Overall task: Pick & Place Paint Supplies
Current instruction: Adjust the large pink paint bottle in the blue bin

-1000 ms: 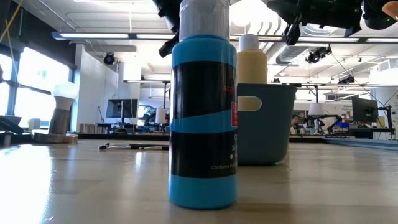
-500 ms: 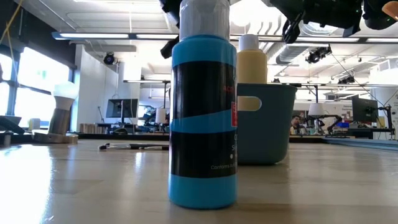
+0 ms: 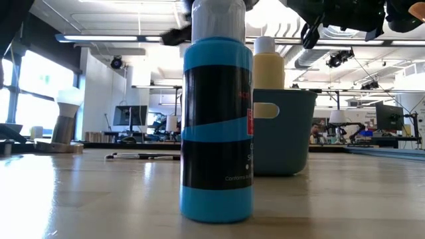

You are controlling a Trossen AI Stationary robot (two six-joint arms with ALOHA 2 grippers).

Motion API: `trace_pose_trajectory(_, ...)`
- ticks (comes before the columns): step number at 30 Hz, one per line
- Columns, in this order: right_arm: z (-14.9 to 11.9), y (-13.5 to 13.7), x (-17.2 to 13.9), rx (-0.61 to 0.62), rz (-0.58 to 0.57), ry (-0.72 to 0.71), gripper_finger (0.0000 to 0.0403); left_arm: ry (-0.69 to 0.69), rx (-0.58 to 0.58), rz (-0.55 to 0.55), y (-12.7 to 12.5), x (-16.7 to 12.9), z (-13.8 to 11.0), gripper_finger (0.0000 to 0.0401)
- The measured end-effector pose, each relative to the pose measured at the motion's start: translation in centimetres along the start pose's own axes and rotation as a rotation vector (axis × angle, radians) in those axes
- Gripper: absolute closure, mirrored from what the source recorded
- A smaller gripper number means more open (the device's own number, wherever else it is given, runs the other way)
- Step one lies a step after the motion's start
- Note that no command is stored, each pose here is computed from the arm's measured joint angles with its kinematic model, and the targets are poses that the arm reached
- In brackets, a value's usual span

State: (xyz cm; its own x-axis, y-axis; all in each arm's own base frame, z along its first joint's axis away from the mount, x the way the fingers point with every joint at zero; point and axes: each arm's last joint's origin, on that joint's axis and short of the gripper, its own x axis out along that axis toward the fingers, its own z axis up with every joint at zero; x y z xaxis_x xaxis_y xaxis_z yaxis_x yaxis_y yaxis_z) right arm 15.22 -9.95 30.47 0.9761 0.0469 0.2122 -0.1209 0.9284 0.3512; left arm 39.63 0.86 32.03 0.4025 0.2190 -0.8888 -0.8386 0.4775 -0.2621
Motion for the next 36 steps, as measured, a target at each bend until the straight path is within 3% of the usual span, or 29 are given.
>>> trace_pose_trajectory(10, -0.1, 0.0, 0.0, 0.026, 0.004, 0.005, 0.0401, 0.042, 0.042, -0.039, -1.1, 3.0, -0.3, 0.0401)
trace_pose_trajectory(12, 0.0, 0.0, 0.0, 0.025, 0.003, 0.005, 0.0401, 0.085, 0.065, 0.001, -0.6, 3.8, -0.8, 0.0401)
trace_pose_trajectory(14, -0.1, 0.0, 0.0, 0.025, 0.004, 0.005, 0.0401, 0.068, 0.059, -0.049, -0.9, 4.4, -0.9, 0.0401)
trace_pose_trajectory(17, 0.0, 0.0, 0.0, 0.02, 0.003, 0.005, 0.0401, 0.106, 0.063, -0.03, -0.4, 5.2, -1.4, 0.0401)
trace_pose_trajectory(23, 0.0, 0.0, 0.0, 0.01, 0.004, 0.005, 0.0401, 0.095, 0.076, -0.082, -1.0, 5.6, -1.2, 0.0401)
trace_pose_trajectory(36, -0.1, 0.0, 0.0, -0.003, 0.003, 0.006, 0.0401, 0.16, 0.121, -0.049, -0.4, 7.5, -0.9, 0.0401)
